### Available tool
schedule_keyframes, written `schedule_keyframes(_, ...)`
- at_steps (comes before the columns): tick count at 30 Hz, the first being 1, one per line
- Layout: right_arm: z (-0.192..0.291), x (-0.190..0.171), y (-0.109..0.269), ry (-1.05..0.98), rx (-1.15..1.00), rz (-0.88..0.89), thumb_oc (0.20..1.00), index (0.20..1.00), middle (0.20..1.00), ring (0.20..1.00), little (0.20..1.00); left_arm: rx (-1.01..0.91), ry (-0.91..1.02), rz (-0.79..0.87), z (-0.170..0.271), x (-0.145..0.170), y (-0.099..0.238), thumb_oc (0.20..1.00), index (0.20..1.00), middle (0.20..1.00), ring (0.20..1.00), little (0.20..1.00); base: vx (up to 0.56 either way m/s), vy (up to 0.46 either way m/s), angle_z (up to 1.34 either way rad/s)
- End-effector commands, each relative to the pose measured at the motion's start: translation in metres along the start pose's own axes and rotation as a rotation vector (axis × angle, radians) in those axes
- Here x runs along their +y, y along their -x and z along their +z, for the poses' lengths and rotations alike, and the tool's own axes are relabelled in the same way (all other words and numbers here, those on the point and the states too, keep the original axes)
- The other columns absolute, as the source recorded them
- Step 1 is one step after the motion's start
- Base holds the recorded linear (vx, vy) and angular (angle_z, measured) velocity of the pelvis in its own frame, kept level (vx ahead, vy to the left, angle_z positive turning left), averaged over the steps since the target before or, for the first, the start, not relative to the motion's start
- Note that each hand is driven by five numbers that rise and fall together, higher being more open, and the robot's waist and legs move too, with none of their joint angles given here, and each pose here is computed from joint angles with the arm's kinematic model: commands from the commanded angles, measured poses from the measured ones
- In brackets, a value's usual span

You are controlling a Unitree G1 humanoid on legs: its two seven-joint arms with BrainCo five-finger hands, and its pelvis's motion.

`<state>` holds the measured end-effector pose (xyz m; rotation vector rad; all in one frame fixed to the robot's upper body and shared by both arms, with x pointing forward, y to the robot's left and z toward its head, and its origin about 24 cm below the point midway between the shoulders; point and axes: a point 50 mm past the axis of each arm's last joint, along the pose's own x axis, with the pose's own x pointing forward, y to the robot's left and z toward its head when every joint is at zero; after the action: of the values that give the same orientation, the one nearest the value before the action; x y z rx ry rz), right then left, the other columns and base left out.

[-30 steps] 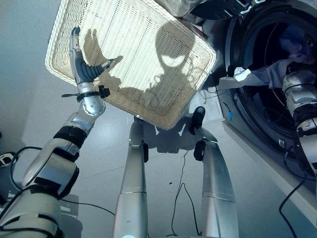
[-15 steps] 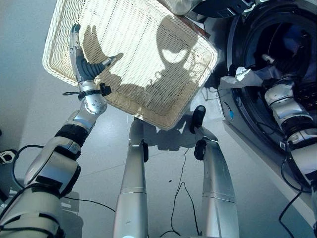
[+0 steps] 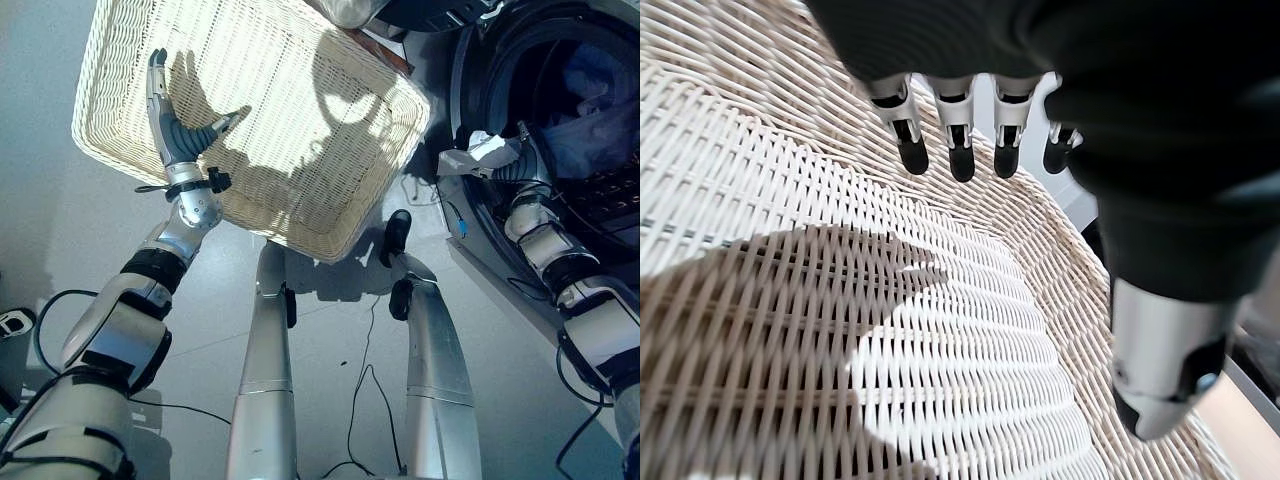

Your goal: Put the clothes into the washing machine.

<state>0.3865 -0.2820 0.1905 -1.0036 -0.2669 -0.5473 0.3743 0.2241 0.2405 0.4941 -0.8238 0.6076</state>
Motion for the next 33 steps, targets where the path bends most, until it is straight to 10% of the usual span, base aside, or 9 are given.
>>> schedule_keyframes(1, -0.005, 0.006, 0.001, 0.144, 0.032, 0.061, 1.0, 1.0, 1.0, 1.0, 1.0, -0.024, 0.068, 0.099, 0.015, -0.002, -0.014, 1.0, 1.0, 1.0, 1.0, 1.0, 0.0, 0.0, 0.0)
schedule_keyframes(14, 0.009, -0.019, -0.024, 0.312, 0.13, -0.051, 1.0, 1.0, 1.0, 1.0, 1.0, -0.023, 0.1, 0.078, 0.023, -0.015, -0.012, 1.0, 1.0, 1.0, 1.0, 1.0, 0.0, 0.0, 0.0)
schedule_keyframes(17, 0.013, -0.021, -0.026, 0.373, 0.125, -0.051, 0.2, 0.2, 0.2, 0.2, 0.2, -0.025, 0.104, 0.073, 0.025, -0.018, -0.011, 1.0, 1.0, 1.0, 1.0, 1.0, 0.0, 0.0, 0.0)
schedule_keyframes(33, 0.018, -0.019, -0.026, 0.575, 0.083, -0.056, 0.2, 0.2, 0.2, 0.2, 0.2, -0.024, 0.119, 0.079, 0.025, -0.019, -0.009, 1.0, 1.0, 1.0, 1.0, 1.0, 0.0, 0.0, 0.0)
